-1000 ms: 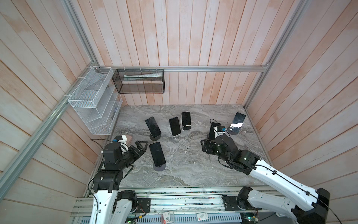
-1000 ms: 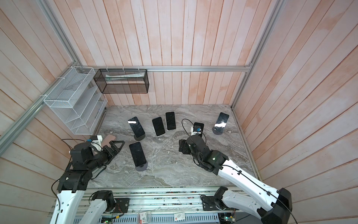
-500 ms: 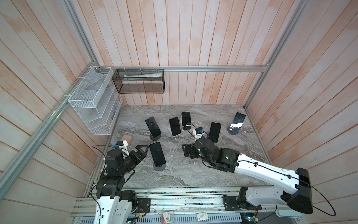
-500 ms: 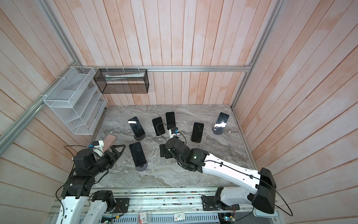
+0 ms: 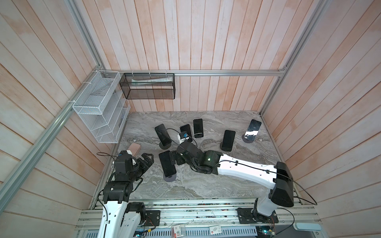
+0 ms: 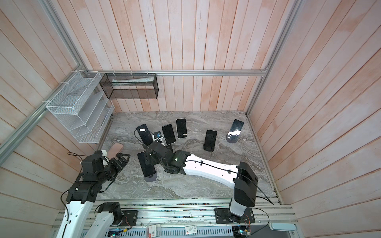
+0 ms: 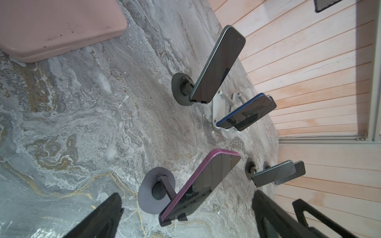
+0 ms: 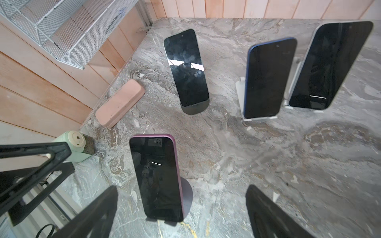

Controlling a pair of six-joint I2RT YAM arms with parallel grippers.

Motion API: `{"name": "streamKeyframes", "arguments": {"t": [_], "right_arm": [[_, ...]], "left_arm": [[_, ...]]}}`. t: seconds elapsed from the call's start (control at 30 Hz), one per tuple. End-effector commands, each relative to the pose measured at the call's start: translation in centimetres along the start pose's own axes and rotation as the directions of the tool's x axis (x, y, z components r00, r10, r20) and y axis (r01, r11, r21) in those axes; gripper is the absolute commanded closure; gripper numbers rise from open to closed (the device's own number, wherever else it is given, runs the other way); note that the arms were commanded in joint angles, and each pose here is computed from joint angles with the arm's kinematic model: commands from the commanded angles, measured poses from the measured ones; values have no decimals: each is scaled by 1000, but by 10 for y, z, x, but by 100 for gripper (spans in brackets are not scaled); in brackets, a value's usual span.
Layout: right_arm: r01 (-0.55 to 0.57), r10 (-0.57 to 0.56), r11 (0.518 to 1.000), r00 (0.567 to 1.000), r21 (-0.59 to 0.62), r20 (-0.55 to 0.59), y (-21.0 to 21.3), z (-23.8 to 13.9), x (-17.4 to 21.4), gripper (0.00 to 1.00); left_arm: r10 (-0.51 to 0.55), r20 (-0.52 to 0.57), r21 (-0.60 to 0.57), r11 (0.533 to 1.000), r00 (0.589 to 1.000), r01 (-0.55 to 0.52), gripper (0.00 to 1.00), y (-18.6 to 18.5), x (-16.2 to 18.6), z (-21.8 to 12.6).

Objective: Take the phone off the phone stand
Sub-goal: 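Lower the open right gripper over the purple-cased phone's top edge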

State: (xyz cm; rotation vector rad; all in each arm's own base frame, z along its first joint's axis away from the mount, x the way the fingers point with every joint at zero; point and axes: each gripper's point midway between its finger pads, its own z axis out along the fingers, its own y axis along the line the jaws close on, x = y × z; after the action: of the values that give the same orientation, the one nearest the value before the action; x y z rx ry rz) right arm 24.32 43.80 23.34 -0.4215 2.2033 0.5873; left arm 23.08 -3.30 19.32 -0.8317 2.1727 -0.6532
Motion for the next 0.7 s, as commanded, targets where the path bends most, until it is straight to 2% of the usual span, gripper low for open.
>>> {"name": "streamKeyframes", "arguments": {"t": [0.0, 0.23, 0.37, 0.67], "right_arm": [[38, -39, 999, 999, -29, -17, 18, 11, -4, 2], [78, -76, 995, 997, 57, -31, 23, 38, -10, 2], [87, -85, 994, 995, 60, -42, 30, 50, -9, 2], [82, -76, 993, 995, 85, -69, 33, 69, -2, 2]], "left_arm": [[-12, 33, -81, 997, 999, 15, 0, 11, -9, -1], [24, 78, -193, 981, 997, -9, 0, 20, -27, -5], [53, 104, -207, 978, 993, -31, 0, 18, -36, -8], [38, 141, -246, 969, 989, -2, 0, 27, -59, -7]]}}
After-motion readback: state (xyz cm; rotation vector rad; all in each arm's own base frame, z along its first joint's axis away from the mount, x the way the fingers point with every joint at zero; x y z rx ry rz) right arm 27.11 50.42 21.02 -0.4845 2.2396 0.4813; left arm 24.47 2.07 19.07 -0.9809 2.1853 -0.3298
